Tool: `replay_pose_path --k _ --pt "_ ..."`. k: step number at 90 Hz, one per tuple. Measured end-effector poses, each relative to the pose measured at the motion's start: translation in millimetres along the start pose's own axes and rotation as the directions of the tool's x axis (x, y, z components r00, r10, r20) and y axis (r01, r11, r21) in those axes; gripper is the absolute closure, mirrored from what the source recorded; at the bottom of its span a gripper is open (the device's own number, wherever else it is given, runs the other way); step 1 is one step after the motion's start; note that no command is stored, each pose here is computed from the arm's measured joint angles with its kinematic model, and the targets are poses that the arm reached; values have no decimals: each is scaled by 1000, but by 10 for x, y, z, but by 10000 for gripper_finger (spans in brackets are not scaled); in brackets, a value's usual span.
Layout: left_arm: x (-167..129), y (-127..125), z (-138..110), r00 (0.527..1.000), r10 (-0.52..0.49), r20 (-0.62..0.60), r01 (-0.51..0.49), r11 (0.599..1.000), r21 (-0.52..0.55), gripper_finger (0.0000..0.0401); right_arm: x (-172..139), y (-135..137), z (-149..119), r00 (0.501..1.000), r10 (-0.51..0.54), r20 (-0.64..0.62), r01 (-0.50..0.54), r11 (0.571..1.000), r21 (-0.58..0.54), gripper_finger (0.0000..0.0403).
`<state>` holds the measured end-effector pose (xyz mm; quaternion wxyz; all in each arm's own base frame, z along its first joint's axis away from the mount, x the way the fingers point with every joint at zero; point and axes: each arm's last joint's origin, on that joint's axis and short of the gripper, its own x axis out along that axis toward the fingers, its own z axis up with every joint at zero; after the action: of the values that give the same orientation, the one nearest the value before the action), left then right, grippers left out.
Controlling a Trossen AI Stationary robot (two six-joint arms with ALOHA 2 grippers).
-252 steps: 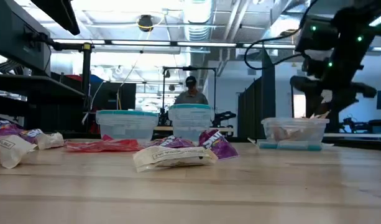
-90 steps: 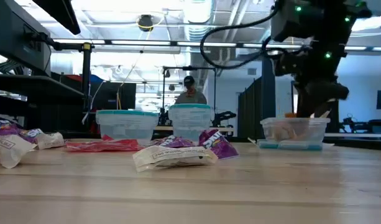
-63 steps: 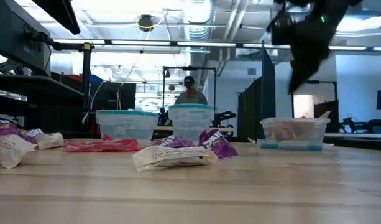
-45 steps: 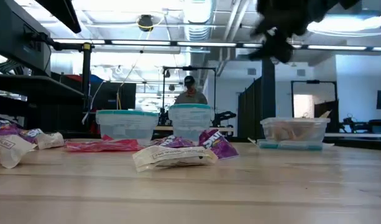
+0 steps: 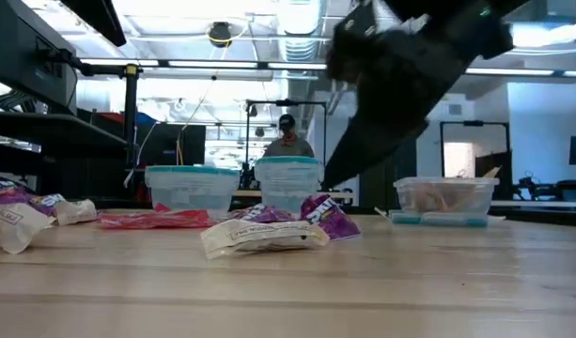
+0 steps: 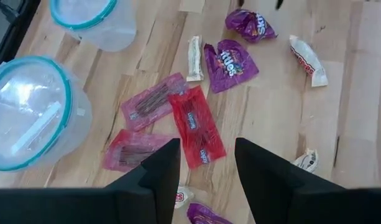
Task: Sort candy
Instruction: Put the bottom right violet candy into the top right transparent bin
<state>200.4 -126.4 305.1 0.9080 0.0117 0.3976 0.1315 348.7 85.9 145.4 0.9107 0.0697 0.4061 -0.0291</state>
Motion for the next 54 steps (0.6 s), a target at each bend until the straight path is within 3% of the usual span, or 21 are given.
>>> replay_pose_path --k 14,31,42,54 --pt "0 0 0 1000 0 0 0 1000 1 262 204 -55 -16 992 -55 -114 55 998 -7 226" --pt "0 1 -1 1000 0 -1 0 1000 9 262 194 -39 36 982 -72 -172 58 994 -88 375" --pt "0 -1 1 1000 -1 0 1 1000 7 262 -127 -28 237 985 -91 -149 75 991 -109 391" --pt "0 -1 1 1000 -1 0 1 1000 2 262 -847 -74 550 985 -170 -34 165 980 -112 398"
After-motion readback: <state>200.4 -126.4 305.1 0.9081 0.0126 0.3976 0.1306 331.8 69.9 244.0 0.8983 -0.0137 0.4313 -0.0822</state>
